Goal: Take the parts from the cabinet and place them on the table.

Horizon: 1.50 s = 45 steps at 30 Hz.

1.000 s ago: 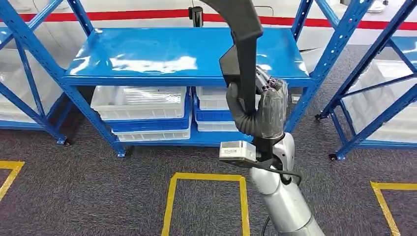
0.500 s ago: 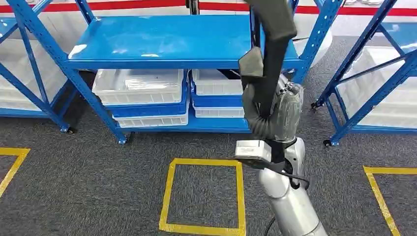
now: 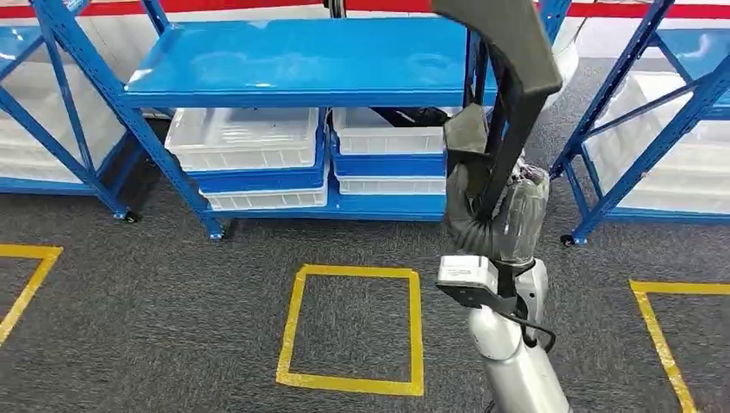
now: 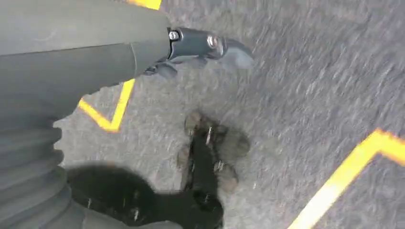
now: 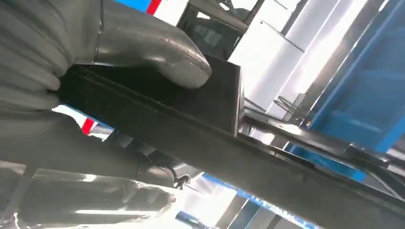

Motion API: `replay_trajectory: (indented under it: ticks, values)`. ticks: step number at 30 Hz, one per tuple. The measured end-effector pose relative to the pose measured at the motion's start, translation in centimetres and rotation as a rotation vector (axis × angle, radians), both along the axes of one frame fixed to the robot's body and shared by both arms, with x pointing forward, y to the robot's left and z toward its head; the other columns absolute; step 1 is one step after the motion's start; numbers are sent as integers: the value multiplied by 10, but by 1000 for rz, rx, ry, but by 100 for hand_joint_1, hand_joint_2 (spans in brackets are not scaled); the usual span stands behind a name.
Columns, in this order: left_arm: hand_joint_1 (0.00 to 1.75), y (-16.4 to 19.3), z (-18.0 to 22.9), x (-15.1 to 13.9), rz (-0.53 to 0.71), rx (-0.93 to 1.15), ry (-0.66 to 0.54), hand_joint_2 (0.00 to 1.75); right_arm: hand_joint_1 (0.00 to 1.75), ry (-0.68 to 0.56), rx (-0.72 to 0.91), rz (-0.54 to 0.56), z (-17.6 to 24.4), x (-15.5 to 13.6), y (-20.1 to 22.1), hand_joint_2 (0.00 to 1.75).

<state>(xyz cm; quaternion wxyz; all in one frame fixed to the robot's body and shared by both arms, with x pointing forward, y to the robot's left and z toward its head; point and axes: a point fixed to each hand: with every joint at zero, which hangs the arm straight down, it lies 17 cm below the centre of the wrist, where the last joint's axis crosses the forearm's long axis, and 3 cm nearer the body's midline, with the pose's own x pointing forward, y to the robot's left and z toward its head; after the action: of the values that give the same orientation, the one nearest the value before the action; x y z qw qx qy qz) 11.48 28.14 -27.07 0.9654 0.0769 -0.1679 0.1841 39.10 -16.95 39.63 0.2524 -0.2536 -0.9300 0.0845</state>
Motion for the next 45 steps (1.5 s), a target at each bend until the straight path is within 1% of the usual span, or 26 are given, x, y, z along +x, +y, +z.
replay_trajectory:
  ticks: [5,10,11,12,13,16,19,24,35,39,45]
  values:
    - [0,-4,2,8,19,-6,-24,175,175,1,5,19,-1,1,-4,175]
    - [0,-16,3,8,34,-21,-21,175,175,13,9,37,-6,4,-4,175]
    - [0,-16,3,8,36,-21,-21,175,175,11,10,40,-5,4,-4,175]
    - [0,-9,2,8,39,-8,-20,175,175,7,14,46,-4,5,-3,175]
    - [0,-14,2,8,42,-14,-17,175,175,5,21,51,-4,5,-4,175]
    - [0,-11,0,-1,58,-3,9,175,175,14,32,66,-7,8,-3,175]
    - [0,-10,-1,-6,71,4,27,175,175,21,36,66,-9,12,-3,175]
    - [0,-10,-1,-6,72,2,28,175,175,30,35,58,-13,15,-3,175]
    - [0,-11,2,5,55,0,-6,175,175,32,28,34,-17,13,-7,175]
    - [0,-11,2,6,50,-1,-11,175,175,46,23,30,-24,13,-9,175]
    - [0,-13,2,6,48,-1,-15,175,175,42,27,28,-23,12,-10,175]
